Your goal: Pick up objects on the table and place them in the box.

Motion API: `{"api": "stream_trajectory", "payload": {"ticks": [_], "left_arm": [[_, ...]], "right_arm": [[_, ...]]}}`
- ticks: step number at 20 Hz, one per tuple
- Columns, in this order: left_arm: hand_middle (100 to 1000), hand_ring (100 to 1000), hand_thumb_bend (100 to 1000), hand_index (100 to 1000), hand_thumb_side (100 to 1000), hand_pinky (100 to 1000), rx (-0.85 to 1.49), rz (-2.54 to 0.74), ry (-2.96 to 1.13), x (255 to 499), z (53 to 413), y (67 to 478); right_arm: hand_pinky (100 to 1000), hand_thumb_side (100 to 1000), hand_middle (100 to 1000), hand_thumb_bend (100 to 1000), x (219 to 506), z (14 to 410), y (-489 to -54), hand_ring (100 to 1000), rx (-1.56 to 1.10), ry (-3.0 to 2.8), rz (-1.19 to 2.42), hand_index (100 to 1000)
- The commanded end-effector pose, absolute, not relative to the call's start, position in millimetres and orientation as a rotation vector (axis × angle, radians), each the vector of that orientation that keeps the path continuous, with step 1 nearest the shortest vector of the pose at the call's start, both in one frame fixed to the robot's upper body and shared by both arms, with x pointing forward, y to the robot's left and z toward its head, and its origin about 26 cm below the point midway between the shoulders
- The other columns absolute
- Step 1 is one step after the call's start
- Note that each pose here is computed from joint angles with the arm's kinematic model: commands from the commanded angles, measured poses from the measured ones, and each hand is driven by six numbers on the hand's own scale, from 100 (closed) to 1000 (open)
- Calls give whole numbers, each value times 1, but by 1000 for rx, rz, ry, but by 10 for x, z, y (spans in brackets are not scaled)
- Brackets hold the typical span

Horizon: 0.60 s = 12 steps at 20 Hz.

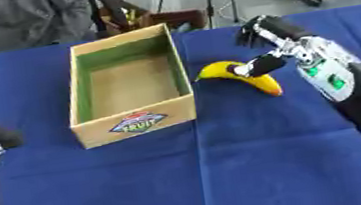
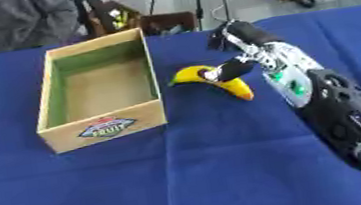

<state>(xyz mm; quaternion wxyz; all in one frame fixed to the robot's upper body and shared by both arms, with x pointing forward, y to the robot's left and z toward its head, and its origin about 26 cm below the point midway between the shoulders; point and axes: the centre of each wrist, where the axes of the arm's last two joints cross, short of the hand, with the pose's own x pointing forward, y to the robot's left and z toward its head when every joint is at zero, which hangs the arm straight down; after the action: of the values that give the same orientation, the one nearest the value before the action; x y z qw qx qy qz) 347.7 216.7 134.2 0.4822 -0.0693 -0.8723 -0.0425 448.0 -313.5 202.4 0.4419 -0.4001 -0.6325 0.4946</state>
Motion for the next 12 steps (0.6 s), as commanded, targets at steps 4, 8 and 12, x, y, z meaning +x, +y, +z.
{"api": "stream_trajectory", "payload": {"ticks": [4, 8, 12], "left_arm": [[467, 577, 504, 560, 961, 607, -160, -111, -2157, 3470, 1424, 2203], [467, 578, 504, 559, 961, 606, -161, -109, -2155, 3469, 1419, 2204], [466, 579, 504, 559, 961, 606, -162, -109, -2153, 3468, 1416, 2205]], "right_arm": [[628, 440, 712, 533, 4487, 2120, -3180, 697, -1018, -1551, 1257, 786], [628, 431, 711, 521, 4493, 2077, -3187, 696, -1012, -1534, 1261, 784], [624, 395, 707, 470, 4503, 2005, -3218, 693, -1013, -1506, 1251, 774]]}}
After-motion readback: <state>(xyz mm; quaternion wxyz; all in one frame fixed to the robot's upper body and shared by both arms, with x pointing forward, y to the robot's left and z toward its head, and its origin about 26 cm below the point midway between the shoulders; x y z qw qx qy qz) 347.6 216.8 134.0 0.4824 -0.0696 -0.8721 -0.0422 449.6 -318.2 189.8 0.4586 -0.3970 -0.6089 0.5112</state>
